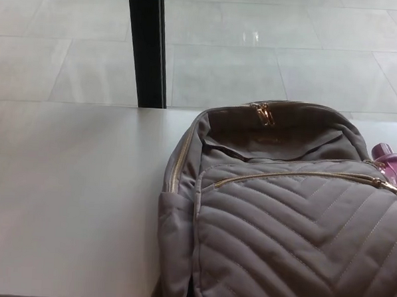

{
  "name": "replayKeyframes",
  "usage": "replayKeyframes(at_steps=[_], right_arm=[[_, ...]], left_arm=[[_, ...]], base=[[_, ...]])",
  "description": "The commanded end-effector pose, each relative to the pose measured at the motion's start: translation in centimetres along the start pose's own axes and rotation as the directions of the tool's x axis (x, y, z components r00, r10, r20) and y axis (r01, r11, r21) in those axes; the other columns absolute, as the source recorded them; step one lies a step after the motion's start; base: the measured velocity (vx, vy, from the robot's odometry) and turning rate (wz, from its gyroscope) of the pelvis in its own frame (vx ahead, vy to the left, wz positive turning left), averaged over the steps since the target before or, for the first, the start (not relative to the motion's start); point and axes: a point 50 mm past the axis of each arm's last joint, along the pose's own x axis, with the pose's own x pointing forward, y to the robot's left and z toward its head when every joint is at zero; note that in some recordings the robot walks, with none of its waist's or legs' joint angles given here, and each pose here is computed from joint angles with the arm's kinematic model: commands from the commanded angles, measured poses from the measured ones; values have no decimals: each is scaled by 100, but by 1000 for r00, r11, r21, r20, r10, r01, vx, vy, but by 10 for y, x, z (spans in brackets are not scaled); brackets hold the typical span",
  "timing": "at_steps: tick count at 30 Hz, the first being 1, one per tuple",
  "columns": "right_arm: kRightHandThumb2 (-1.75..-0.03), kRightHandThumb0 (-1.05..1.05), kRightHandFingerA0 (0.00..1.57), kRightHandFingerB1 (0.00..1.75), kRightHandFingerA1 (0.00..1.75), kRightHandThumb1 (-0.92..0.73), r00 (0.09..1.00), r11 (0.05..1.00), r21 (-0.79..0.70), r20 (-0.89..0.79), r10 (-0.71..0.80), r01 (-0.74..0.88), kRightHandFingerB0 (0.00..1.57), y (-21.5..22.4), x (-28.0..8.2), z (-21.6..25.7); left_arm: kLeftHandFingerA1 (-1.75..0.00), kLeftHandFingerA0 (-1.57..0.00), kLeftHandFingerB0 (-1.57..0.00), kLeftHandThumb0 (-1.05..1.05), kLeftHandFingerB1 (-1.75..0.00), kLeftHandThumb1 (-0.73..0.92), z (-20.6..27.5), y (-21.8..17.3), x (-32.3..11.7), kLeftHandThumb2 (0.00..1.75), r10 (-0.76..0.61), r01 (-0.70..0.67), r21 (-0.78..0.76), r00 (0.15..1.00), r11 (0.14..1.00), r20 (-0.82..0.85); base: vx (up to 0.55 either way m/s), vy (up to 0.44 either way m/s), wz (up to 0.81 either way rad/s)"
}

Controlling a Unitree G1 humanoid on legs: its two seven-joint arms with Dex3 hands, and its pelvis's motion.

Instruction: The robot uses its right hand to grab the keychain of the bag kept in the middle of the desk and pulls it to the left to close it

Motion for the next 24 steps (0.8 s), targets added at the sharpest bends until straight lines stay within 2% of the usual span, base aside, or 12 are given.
replayKeyframes(at_steps=[1, 2, 3, 8, 9, 15, 16, 17, 18, 21, 23, 24], right_arm=[[-65, -70, 18, 9, 33, -75, 989, 968, 239, 106, -101, 73, 0, -40, 6, 33], [-63, -72, 19, 12, 33, -76, 983, 962, 258, 129, -128, 92, 0, -45, 7, 43], [-96, -84, 11, 9, 38, -63, 978, 955, 283, 156, -142, 94, 0, -50, 8, 52], [-98, -81, 10, 13, 31, -62, 913, 932, 362, 380, -147, -1, 0, -64, 9, 125], [-64, -75, 20, 18, 32, -74, 891, 937, 349, 430, -144, -17, 0, -63, 6, 143], [-62, -80, 34, 22, 34, -71, 711, 959, 224, 702, -36, -172, 7, -36, -22, 215], [-96, -89, 28, 14, 48, -61, 638, 970, 115, 768, 50, -215, 4, -20, -41, 232], [-96, -89, 28, 14, 48, -61, 630, 970, 104, 774, 60, -220, 4, -18, -44, 233], [-62, -78, 26, 22, 34, -71, 581, 972, 9, 803, 134, -236, 6, -4, -54, 245], [-92, -79, 20, 30, 47, -55, 466, 950, -175, 839, 282, -260, 5, 24, -66, 257], [-62, -76, 30, 22, 37, -71, 419, 924, -284, 829, 371, -256, 8, 36, -71, 263], [-94, -78, 28, 27, 52, -57, 406, 914, -319, 822, 399, -252, 5, 40, -72, 265]], left_arm=[[-85, -37, -32, -59, -74, 36, -3, 16, -3, 109, -24, 23, -56, 999, 998, -22], [-87, -41, -33, -62, -74, 35, -4, 17, -3, 109, -30, 29, -49, 999, 998, -23], [-82, -37, -30, -61, -71, 33, -4, 17, -3, 108, -40, 39, -59, 999, 998, -20], [-81, -33, -20, -75, -68, 38, 1, 19, -1, 106, -59, 59, -73, 998, 996, -9], [-86, -39, -25, -82, -72, 37, 2, 18, -2, 106, -91, 92, -86, 996, 992, 13], [-92, -47, -34, -87, -77, 45, 14, 14, 0, 113, -123, 133, -140, 989, 981, 80], [-99, -56, -37, -89, -81, 44, 18, 13, -1, 114, -131, 146, -132, 985, 981, 116], [-99, -56, -37, -89, -81, 44, 18, 12, -1, 114, -132, 147, -131, 984, 980, 120], [-118, -48, -35, -83, -95, 47, 23, 9, -1, 95, -140, 154, -89, 979, 984, 150], [-99, -60, -37, -82, -79, 35, 28, 5, 0, 104, -187, 192, -18, 969, 981, 163], [-98, -59, -39, -80, -79, 33, 27, 5, 0, 101, -200, 204, -10, 967, 979, 159], [-96, -57, -39, -80, -78, 33, 26, 5, -1, 100, -202, 205, -7, 967, 979, 156]], base=[[0, 0, 0], [0, 0, 0], [0, 0, 0], [0, 0, 0], [0, 0, 0], [3, -1, 1], [0, 0, 0], [12, -8, 7], [0, 0, 0], [0, 0, 0], [0, 0, 0], [0, 0, 0]])
